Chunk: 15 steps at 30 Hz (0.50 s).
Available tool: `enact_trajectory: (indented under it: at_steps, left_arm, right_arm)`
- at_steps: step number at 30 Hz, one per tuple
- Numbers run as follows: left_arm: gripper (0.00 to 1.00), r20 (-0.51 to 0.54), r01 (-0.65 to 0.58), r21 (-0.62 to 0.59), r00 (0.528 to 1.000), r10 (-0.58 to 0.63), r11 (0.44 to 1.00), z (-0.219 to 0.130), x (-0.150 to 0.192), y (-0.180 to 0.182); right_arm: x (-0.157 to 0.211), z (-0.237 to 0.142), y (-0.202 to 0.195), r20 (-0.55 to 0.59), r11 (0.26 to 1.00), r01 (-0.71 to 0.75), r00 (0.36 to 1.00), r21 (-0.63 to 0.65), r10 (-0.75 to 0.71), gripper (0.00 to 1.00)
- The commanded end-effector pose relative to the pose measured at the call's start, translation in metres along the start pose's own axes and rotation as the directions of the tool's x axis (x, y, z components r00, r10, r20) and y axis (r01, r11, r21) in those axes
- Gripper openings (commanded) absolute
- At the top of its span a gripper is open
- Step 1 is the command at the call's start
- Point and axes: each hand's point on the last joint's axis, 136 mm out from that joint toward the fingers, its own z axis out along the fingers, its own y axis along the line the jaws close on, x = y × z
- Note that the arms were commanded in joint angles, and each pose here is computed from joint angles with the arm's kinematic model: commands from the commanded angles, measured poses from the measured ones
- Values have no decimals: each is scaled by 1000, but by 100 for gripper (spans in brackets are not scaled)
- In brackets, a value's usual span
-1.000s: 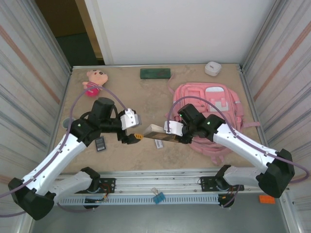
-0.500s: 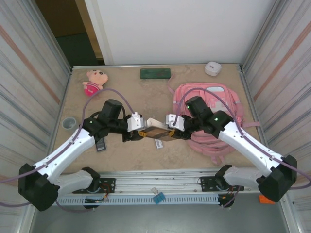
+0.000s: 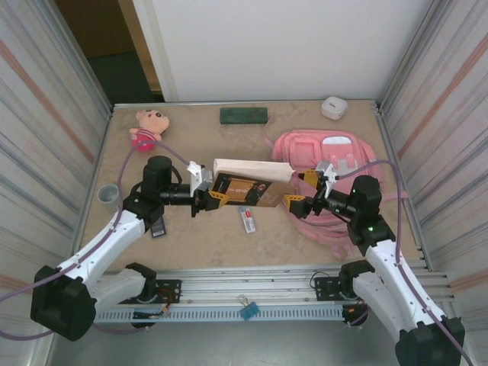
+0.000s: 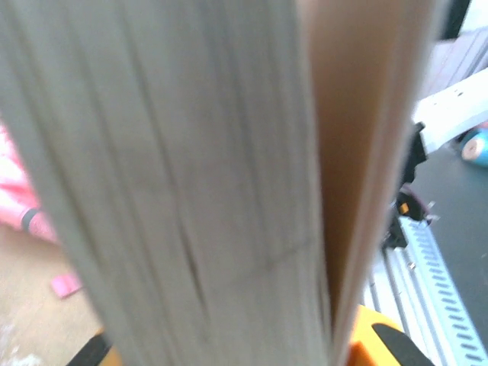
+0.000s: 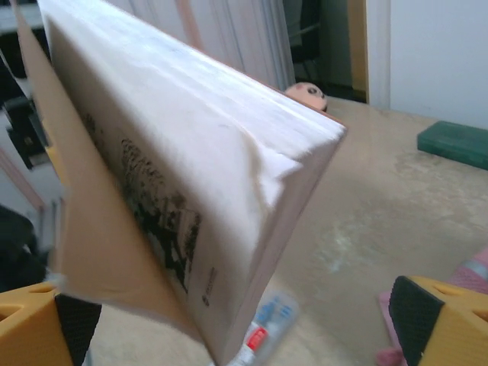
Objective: Pack the student bag
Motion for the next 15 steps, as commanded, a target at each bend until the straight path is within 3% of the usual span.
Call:
enact_trajectory:
  at_steps: [1, 5, 9, 11, 12, 13, 14, 15]
  left_arm:
    - [0, 140, -88, 106, 988, 72, 990, -5, -47, -18]
    - [1, 158, -57, 151, 987, 33, 987, -1, -54, -17]
    - [1, 147, -37, 174, 989, 11, 984, 6, -54, -16]
    - [2, 146, -25, 177, 989, -2, 984, 9, -55, -14]
    - [2, 151, -22, 173, 989, -4, 985, 10, -56, -13]
    - [4, 151, -10, 160, 988, -14, 987, 11, -56, -9]
    - [11, 149, -1, 139, 989, -20, 990, 11, -57, -5]
    - [26, 142, 15, 100, 989, -29, 995, 12, -58, 2]
  right_arm:
    - [-20, 2, 15, 103, 991, -101, 989, -88, 110, 98]
    - [-24, 11, 28, 137, 983, -97, 983, -158, 119, 96]
    - [-33, 21, 49, 130, 961, -62, 987, -269, 100, 87]
    - [-37, 23, 53, 145, 953, -50, 985, -298, 97, 66]
    - [-38, 23, 52, 152, 953, -48, 983, -300, 98, 46]
    - [-39, 24, 51, 157, 954, -41, 983, -297, 91, 4]
    - [-41, 24, 45, 159, 960, -53, 982, -275, 99, 0]
    - [-43, 22, 36, 165, 966, -72, 980, -248, 115, 0]
